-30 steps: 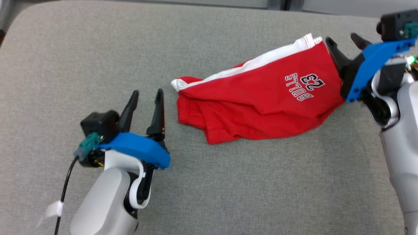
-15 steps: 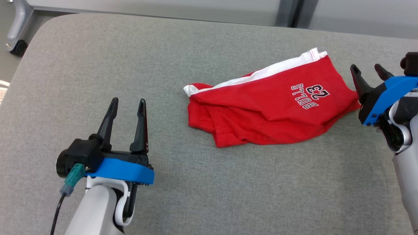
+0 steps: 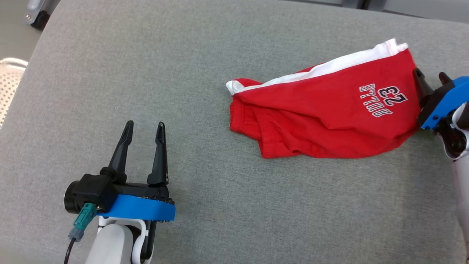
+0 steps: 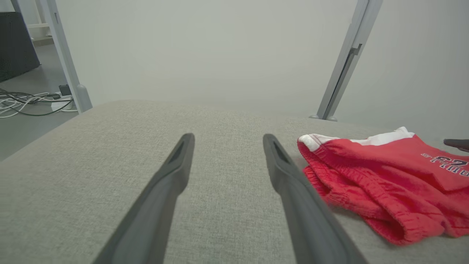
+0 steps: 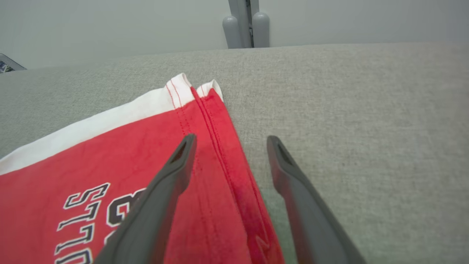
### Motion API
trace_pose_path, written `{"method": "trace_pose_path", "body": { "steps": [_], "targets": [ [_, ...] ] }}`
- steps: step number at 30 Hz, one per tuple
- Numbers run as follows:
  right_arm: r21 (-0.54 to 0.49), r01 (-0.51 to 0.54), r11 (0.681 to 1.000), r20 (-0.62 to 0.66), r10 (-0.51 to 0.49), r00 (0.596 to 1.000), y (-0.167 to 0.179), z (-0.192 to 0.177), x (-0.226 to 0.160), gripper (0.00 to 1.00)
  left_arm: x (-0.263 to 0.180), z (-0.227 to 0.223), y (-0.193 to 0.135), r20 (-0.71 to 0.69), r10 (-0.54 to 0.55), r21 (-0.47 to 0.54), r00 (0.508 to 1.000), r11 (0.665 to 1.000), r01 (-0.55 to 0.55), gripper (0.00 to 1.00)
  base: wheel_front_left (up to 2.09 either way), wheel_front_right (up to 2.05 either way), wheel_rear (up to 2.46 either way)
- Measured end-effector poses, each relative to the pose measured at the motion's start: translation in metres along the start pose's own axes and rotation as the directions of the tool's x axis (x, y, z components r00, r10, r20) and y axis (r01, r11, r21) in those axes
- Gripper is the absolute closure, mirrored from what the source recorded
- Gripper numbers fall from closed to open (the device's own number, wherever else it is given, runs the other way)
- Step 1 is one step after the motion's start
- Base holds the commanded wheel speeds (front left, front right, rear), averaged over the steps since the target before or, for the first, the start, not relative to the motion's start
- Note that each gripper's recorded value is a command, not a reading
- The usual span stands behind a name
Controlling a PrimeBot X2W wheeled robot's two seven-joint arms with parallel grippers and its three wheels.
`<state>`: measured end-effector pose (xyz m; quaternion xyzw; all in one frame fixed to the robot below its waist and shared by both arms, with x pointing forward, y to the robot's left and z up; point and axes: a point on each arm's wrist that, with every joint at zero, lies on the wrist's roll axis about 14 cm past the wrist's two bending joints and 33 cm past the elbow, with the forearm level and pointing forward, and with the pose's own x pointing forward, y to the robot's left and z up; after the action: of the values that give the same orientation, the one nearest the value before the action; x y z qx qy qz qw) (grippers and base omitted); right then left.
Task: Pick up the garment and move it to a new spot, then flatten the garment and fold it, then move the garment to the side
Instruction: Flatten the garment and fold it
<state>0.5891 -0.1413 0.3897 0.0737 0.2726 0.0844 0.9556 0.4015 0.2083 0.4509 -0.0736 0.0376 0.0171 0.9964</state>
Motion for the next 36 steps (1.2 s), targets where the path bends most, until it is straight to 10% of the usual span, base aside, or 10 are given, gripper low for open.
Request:
{"method": "trace_pose_path", "body": {
  "steps": [11, 13, 36],
  "targets": [
    [-0.057, -0.021, 0.998, -0.118, 0.014, 0.993, 0.014, -0.032, 0.024, 0.00, 0.003, 0.001, 0.017, 0.002, 0.048, 0.022, 0.999, 0.999, -0.048, 0.00, 0.00, 0.00, 0.00],
    [-0.073, -0.025, 0.997, -0.136, 0.015, 0.991, 0.015, -0.034, 0.024, 1.00, 0.004, 0.002, 0.016, 0.008, 0.045, 0.021, 0.999, 0.999, -0.045, 0.00, 0.00, 0.00, 0.00],
    [-0.039, 0.195, 0.980, 0.138, -0.188, 0.972, -0.072, 0.005, -0.078, 1.00, -0.001, 0.005, -0.027, 0.015, -0.089, -0.008, 0.996, 0.996, 0.089, 0.00, 0.00, 0.00, 0.00]
  ]
}}
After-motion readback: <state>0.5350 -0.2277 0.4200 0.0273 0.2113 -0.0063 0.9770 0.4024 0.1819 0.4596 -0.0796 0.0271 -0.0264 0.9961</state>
